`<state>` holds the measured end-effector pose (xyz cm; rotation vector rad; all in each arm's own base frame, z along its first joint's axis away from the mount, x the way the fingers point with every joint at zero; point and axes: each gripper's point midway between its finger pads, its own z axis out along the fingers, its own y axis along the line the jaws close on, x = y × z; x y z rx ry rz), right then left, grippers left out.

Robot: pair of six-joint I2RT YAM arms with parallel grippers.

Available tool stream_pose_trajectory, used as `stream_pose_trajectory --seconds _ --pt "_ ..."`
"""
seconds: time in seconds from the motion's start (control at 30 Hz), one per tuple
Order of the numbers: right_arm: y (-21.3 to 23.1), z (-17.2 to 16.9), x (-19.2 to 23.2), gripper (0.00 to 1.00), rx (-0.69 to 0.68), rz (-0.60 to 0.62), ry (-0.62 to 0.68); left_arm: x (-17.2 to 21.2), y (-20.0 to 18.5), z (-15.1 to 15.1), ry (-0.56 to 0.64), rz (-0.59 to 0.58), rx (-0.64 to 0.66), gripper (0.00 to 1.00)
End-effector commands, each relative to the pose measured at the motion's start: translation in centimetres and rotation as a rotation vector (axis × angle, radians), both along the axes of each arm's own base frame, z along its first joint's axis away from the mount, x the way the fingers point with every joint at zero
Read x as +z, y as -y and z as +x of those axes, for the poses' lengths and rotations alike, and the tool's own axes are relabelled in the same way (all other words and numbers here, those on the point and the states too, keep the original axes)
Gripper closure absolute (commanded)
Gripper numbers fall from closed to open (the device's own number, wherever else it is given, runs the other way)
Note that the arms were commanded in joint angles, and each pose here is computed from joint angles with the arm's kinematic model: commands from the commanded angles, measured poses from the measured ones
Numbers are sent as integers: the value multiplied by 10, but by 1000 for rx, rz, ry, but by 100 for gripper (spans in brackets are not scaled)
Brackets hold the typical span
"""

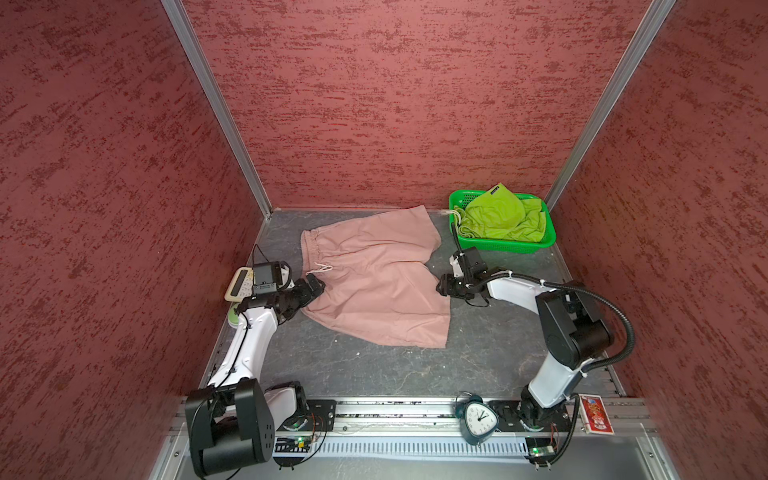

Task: Fold and stack the shorts
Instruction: 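Move the right gripper to the shorts corner nearest the green basket, then draw the right gripper back toward the robot beside the shorts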

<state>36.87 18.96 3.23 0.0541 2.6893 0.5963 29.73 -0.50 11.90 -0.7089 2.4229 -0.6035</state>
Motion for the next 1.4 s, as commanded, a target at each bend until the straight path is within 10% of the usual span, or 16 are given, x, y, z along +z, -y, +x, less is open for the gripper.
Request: stream_pose_trajectory --seconds 0.0,0.1,0.47,0.77,1.37 --pt "-13 14 -3 75 29 47 36 -5 -6 -4 -11 1 29 1" --pt "-23 39 8 100 56 47 98 -5 -9 -4 -4 -19 41 1" --pt "-24 105 64 89 93 -108 255 -6 -26 -11 5 -34 103 1" --pt "25 38 77 30 -28 -152 203 -26 -25 -6 -22 -75 115 1" --pt "14 -144 46 27 -337 264 -137 -71 -42 6 -30 -201 248 3"
